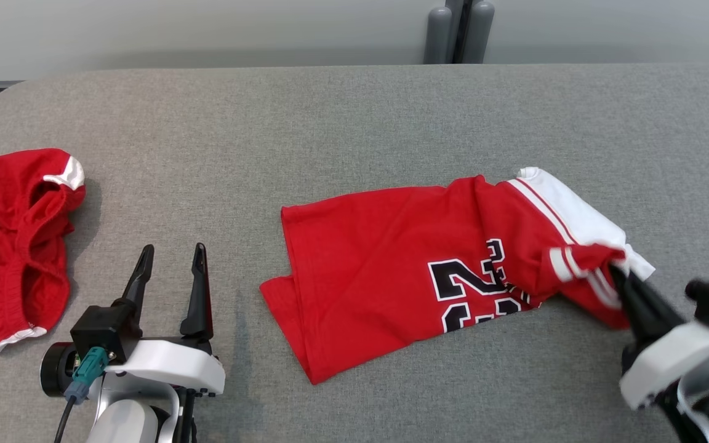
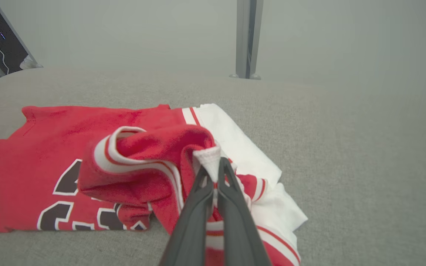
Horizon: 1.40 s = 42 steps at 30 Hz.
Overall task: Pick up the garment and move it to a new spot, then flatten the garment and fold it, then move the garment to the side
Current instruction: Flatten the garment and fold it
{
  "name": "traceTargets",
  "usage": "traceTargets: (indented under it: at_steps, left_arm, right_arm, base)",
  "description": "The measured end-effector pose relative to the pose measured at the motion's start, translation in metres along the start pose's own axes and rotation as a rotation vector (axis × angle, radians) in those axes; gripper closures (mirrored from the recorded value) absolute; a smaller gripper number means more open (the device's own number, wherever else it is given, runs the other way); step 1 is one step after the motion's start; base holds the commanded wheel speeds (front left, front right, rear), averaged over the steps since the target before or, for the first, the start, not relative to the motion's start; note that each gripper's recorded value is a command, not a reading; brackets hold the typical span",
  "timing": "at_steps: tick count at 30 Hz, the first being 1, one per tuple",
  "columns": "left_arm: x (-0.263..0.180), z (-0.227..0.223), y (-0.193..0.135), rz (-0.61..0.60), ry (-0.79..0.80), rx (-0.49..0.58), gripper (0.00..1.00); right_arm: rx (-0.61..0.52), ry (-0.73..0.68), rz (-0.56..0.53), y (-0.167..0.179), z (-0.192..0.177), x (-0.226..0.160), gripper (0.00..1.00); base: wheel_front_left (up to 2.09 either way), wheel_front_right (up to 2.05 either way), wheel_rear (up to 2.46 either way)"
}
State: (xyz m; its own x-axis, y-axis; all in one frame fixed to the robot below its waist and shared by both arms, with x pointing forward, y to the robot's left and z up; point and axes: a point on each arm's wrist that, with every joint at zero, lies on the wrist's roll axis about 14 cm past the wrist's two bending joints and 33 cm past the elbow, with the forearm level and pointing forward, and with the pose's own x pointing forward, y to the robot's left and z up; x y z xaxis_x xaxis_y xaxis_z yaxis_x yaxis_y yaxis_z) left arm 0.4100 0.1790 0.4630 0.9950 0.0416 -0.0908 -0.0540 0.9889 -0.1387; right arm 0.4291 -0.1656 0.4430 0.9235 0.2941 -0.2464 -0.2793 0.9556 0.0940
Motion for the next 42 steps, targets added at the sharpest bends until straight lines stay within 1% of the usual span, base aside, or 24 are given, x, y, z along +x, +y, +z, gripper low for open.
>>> traceTargets:
  at_steps: [4,8,9,10,11,13,18,19,22,25,30,36,42]
  left_arm:
    - [-0.001,0.001,-0.001,-0.002,0.0,-0.004,0.0]
    - [-0.004,0.002,-0.001,-0.003,0.0,-0.001,0.0]
    - [-0.005,0.001,0.0,-0.002,0.006,0.0,0.0]
    - [-0.006,0.002,-0.001,-0.004,0.004,0.001,0.0]
    - [-0.007,0.003,-0.001,-0.004,0.001,0.002,0.0]
    - [-0.01,0.005,-0.002,-0.008,-0.002,-0.001,0.0]
    - [-0.02,0.009,-0.001,-0.006,-0.007,0.005,0.0]
    - [-0.02,0.009,-0.001,-0.006,-0.007,0.005,0.0]
    - [-0.027,0.009,-0.001,-0.008,-0.004,0.008,0.0]
    - [-0.033,0.013,-0.003,-0.018,-0.01,0.008,0.0]
    - [-0.045,0.015,-0.002,-0.022,-0.008,0.019,0.0]
    - [-0.054,0.016,-0.002,-0.021,-0.002,0.016,0.0]
    - [-0.053,0.016,-0.005,-0.026,0.004,0.013,0.0]
  right_arm:
    - [0.077,0.113,-0.035,0.004,-0.051,-0.021,1.0]
    - [0.117,0.128,-0.058,0.007,-0.066,-0.03,1.0]
    - [0.124,0.112,-0.065,0.007,-0.064,-0.031,0.93]
    - [0.127,0.088,-0.073,0.005,-0.06,-0.032,0.32]
    - [0.132,0.064,-0.08,0.004,-0.055,-0.032,0.0]
    - [0.137,0.005,-0.091,0.003,-0.043,-0.033,0.0]
    - [0.116,-0.177,-0.111,-0.002,0.008,-0.037,0.0]
    - [0.116,-0.177,-0.111,-0.002,0.008,-0.037,0.0]
    - [0.091,-0.271,-0.11,0.002,0.037,-0.044,0.0]
    - [0.063,-0.323,-0.123,0.002,0.055,-0.054,0.0]
    - [0.039,-0.344,-0.136,0.007,0.065,-0.071,0.0]
    - [0.04,-0.306,-0.171,0.007,0.053,-0.089,0.0]
    - [0.048,-0.299,-0.183,0.006,0.052,-0.091,0.0]
  base:
    - [0.0,0.0,0.0]
    - [0.0,0.0,0.0]
    - [0.0,0.0,0.0]
    - [0.0,0.0,0.0]
    - [0.0,0.0,0.0]
    - [0.0,0.0,0.0]
    - [0.0,0.0,0.0]
    - [0.0,0.0,0.0]
    - [0.0,0.0,0.0]
    - [0.0,0.0,0.0]
    - [0.0,0.0,0.0]
    - [0.0,0.0,0.0]
    - [0.0,0.0,0.0]
